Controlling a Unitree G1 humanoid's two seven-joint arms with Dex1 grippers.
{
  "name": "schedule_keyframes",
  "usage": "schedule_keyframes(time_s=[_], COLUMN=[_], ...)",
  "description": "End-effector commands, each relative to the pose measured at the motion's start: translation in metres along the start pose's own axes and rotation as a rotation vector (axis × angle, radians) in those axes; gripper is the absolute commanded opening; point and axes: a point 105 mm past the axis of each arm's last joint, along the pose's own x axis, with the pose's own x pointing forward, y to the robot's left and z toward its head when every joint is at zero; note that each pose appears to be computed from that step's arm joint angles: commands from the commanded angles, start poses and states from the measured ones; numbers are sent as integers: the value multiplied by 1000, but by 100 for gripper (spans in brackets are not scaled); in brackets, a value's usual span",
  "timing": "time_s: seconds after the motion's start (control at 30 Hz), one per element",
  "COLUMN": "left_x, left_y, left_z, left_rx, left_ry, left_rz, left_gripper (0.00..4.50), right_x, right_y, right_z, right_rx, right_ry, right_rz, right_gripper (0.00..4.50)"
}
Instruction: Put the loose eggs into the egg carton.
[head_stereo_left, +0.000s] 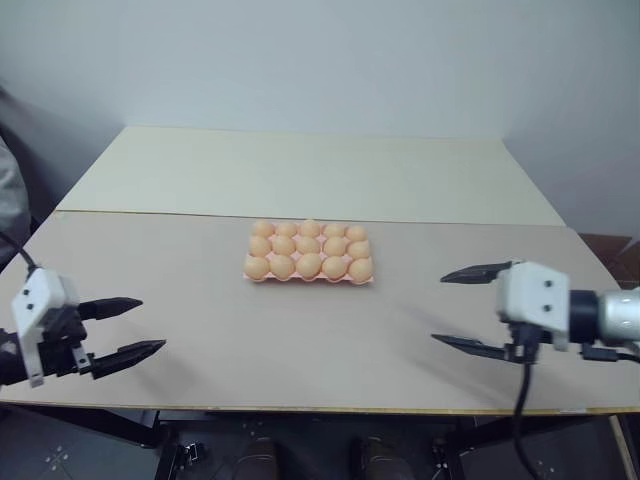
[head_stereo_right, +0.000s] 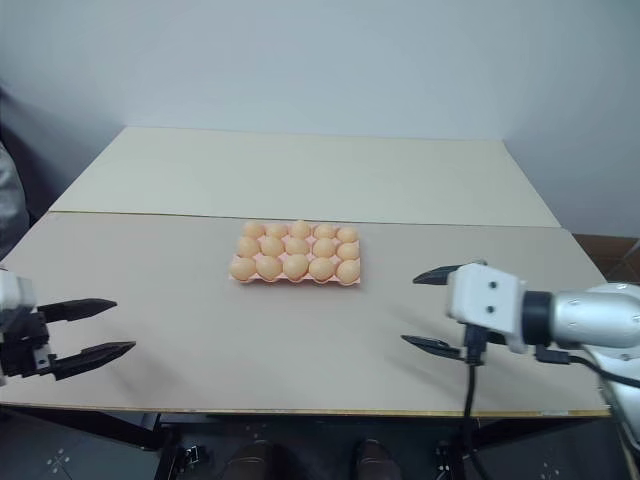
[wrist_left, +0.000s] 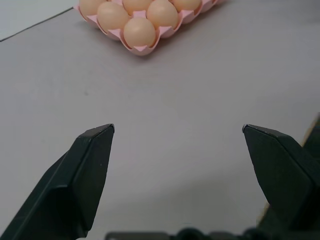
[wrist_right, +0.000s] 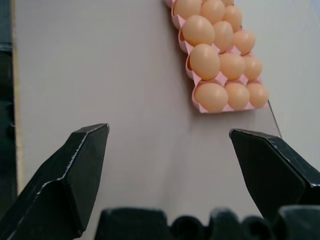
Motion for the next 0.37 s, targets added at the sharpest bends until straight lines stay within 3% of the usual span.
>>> schedule_keyframes(time_s=[0.03, 0.37], left_x=[-13, -17], left_y=[-13, -25], left_z=[23, 23], left_rx=[50, -25], left_ry=[-23, -10], left_rz=[-6, 12], left_gripper=[447, 447], right_x=[-19, -25], right_y=[-7, -16], right_z=[-1, -9], right_rx=[6, -3], right_ry=[19, 56], right_rz=[12, 15], right_gripper=[450, 450])
